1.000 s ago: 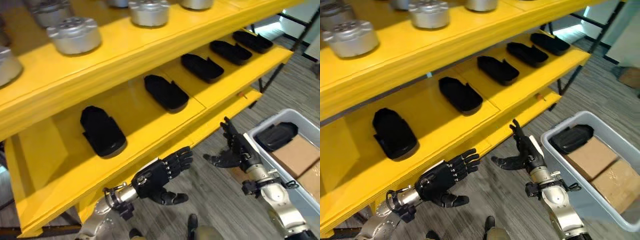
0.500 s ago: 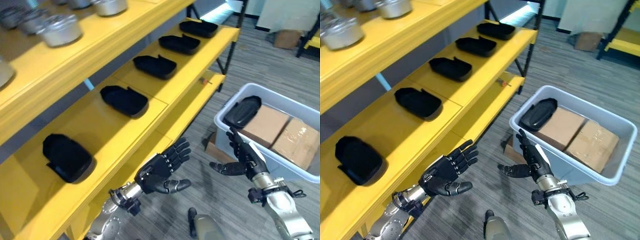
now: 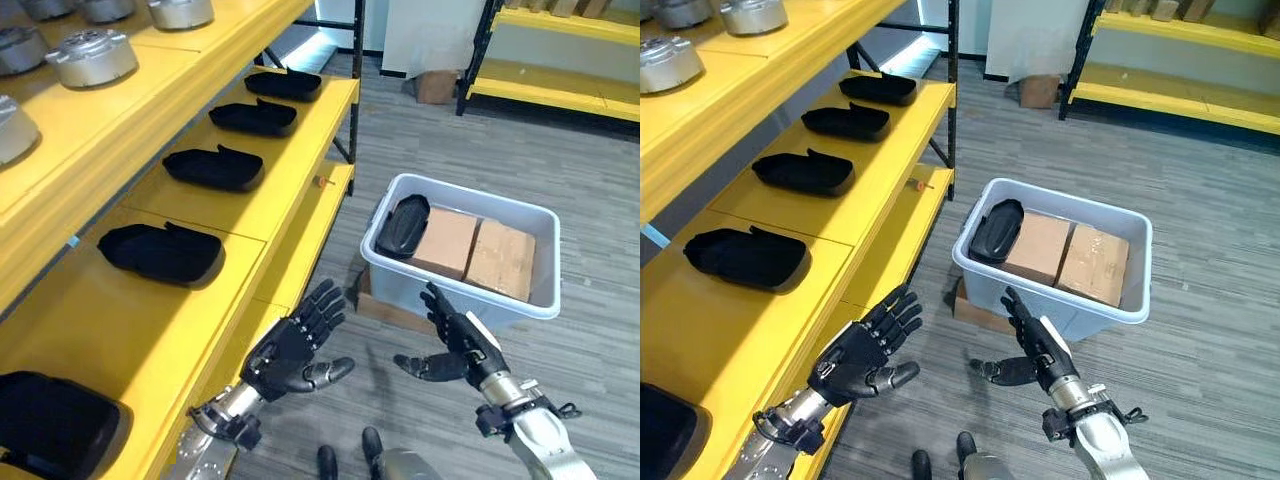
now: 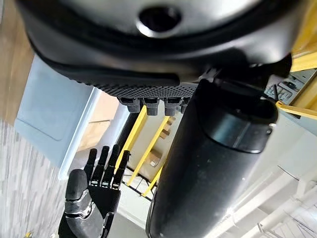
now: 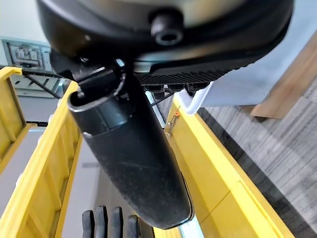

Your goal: Move parts from the plastic box to the shelf.

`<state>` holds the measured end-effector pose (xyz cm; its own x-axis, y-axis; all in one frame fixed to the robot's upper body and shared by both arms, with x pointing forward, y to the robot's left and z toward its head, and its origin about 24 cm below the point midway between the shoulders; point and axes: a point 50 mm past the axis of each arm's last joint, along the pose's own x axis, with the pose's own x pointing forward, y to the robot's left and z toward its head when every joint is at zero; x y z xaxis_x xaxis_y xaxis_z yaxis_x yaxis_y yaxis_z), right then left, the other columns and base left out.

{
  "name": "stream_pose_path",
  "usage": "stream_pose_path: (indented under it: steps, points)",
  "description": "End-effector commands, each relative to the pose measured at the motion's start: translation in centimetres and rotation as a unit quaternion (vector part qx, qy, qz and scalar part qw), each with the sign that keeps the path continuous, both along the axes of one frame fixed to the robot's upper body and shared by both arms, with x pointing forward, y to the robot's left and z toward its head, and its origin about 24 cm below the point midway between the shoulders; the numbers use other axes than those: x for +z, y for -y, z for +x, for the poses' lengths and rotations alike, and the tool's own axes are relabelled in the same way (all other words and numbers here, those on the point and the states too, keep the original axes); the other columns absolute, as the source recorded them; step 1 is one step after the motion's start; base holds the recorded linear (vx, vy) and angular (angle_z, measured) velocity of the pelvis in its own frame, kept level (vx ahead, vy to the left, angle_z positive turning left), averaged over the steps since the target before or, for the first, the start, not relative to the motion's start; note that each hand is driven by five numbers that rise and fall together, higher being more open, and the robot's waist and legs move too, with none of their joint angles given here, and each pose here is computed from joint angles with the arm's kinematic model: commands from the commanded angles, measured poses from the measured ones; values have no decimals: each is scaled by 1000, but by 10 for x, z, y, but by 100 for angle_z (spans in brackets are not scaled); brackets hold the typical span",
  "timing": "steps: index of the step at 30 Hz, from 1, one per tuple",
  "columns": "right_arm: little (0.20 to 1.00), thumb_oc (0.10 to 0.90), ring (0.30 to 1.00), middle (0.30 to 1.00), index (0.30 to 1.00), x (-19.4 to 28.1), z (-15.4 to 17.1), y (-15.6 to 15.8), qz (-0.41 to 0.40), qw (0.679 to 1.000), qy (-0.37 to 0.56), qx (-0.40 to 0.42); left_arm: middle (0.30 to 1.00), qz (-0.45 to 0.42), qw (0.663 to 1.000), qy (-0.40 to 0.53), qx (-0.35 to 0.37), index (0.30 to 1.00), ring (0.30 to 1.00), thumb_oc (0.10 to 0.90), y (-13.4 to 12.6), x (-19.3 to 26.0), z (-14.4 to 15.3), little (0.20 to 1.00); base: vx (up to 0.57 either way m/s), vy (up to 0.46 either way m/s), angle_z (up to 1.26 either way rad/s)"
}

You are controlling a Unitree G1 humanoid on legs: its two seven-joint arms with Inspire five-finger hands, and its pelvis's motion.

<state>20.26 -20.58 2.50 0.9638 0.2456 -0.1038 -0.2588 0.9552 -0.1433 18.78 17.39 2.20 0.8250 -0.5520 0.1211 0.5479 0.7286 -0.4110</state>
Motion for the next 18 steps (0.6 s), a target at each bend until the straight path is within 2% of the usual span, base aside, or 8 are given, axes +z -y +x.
stream_pose_path:
  steps: [1,4,9,14,18]
  points:
    - [1000,900,1000,1000,1000,57,27,2,-5,988,156,18,1000,9,992,128,-17,1000,1000,900,2,42,11,1000,31,128,-5]
    - [1000,900,1000,1000,1000,58,29,2,-7,987,157,18,1000,10,991,130,-16,1000,1000,900,1,42,13,1000,-10,55,-9]
    - [1000,900,1000,1000,1000,62,40,-7,-6,984,175,26,1000,25,989,143,39,1000,1000,900,-12,46,24,1000,-49,-12,-31]
    - [1000,900,1000,1000,1000,65,45,-9,-36,980,193,9,1000,49,989,130,48,1000,1000,900,-15,42,24,1000,52,-188,-71]
    - [1000,900,1000,1000,1000,67,47,-9,-51,979,195,-2,1000,49,991,119,46,1000,1000,900,-19,40,21,1000,139,-326,-16]
